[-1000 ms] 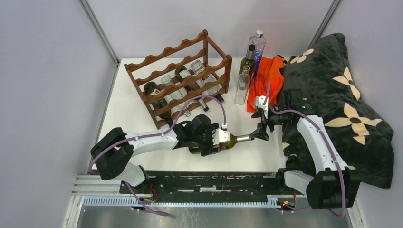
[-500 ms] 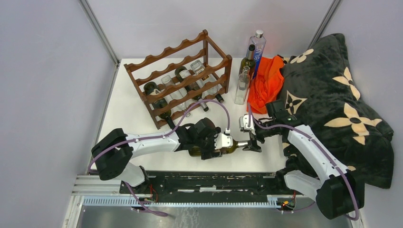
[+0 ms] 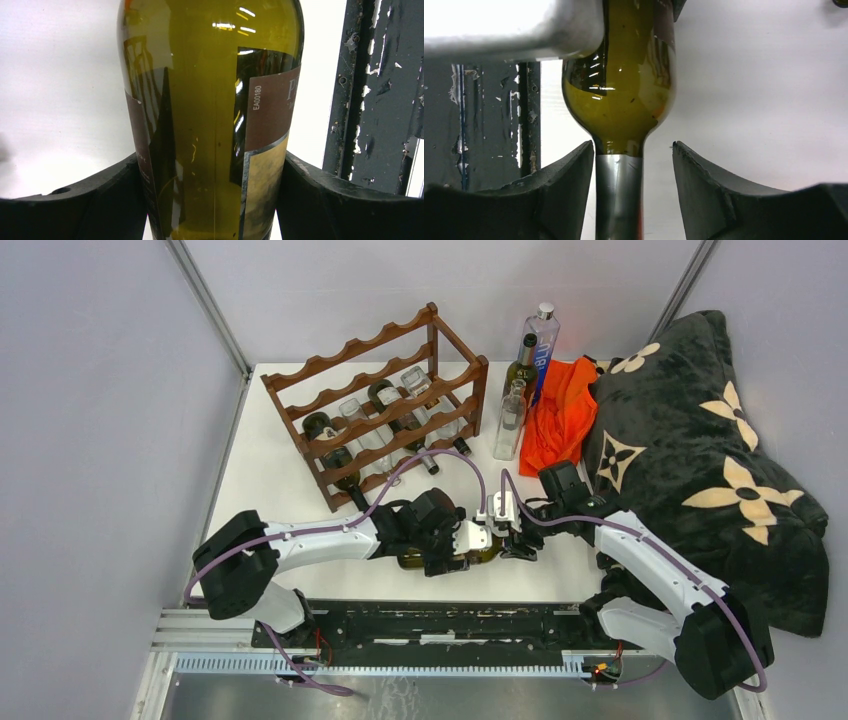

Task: Put the wine bottle on the wine rack
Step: Adjust the wine bottle at the center of the board.

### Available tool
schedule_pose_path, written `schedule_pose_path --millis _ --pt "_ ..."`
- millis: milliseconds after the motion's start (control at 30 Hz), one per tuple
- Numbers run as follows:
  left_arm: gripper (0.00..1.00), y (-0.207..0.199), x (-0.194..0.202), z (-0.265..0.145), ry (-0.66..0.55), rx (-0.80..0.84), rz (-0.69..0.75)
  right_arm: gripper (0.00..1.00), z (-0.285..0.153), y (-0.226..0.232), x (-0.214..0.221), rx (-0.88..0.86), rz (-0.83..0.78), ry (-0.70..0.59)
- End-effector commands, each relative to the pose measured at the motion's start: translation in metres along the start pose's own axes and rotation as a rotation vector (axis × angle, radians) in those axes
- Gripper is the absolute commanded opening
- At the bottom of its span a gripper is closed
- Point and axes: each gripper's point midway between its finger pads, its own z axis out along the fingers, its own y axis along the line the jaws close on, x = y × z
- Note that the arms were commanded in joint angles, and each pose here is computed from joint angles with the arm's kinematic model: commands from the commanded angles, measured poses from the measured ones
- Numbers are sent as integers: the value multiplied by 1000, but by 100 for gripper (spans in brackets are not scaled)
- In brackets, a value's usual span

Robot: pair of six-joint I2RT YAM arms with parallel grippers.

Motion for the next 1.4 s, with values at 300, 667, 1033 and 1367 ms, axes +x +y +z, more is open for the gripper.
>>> schedule_pose_path --millis 300,667,1033,1367 --pt "2 16 -68 -26 -212 -66 60 50 6 -3 -8 -20 -47 -29" --pt "2 18 -70 -25 -211 -65 60 44 8 5 -14 -40 -47 -65" --pt "12 21 -70 -26 -216 -87 42 0 3 9 -20 -12 -54 -97" --pt "98 26 -60 -21 -189 -141 -10 0 -6 2 -24 44 9 -188"
